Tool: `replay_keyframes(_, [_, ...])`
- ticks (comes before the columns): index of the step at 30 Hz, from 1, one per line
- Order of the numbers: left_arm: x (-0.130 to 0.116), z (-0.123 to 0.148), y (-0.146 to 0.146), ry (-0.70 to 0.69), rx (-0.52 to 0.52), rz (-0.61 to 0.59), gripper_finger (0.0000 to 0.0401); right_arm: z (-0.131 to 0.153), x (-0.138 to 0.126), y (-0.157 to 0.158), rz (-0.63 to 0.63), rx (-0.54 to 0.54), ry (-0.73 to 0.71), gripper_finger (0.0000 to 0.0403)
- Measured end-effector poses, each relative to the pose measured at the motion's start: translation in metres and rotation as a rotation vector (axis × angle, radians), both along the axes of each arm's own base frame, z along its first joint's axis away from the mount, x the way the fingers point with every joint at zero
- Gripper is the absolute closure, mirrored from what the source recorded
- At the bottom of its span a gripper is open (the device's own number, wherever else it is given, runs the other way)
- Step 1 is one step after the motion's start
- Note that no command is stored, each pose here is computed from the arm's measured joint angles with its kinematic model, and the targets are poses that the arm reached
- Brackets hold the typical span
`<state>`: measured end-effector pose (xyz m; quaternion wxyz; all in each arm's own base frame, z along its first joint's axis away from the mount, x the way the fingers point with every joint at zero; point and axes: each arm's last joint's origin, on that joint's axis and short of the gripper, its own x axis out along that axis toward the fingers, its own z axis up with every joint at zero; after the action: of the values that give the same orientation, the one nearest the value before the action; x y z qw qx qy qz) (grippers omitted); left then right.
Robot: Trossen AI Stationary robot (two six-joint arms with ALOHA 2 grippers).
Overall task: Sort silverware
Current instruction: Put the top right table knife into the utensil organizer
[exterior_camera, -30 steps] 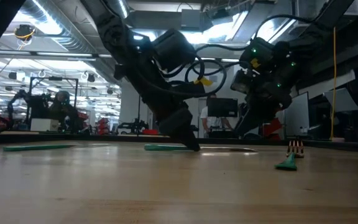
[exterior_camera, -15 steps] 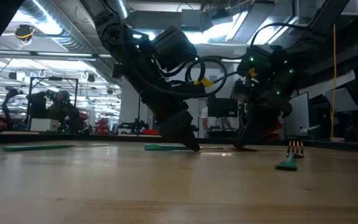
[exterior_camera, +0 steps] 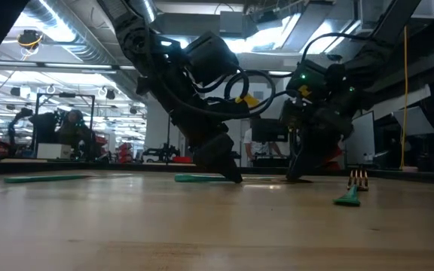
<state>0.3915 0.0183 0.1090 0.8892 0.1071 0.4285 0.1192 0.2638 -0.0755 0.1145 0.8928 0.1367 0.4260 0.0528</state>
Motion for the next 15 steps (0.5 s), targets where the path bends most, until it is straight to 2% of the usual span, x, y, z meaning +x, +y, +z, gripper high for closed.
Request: replay_keyframes(15, [0.0014,-0.0013,0.0,-0.012,0.005,0.003,0.0357,-0.0002,-0.001,0.0026,-0.032,0.134,0.017,0.023])
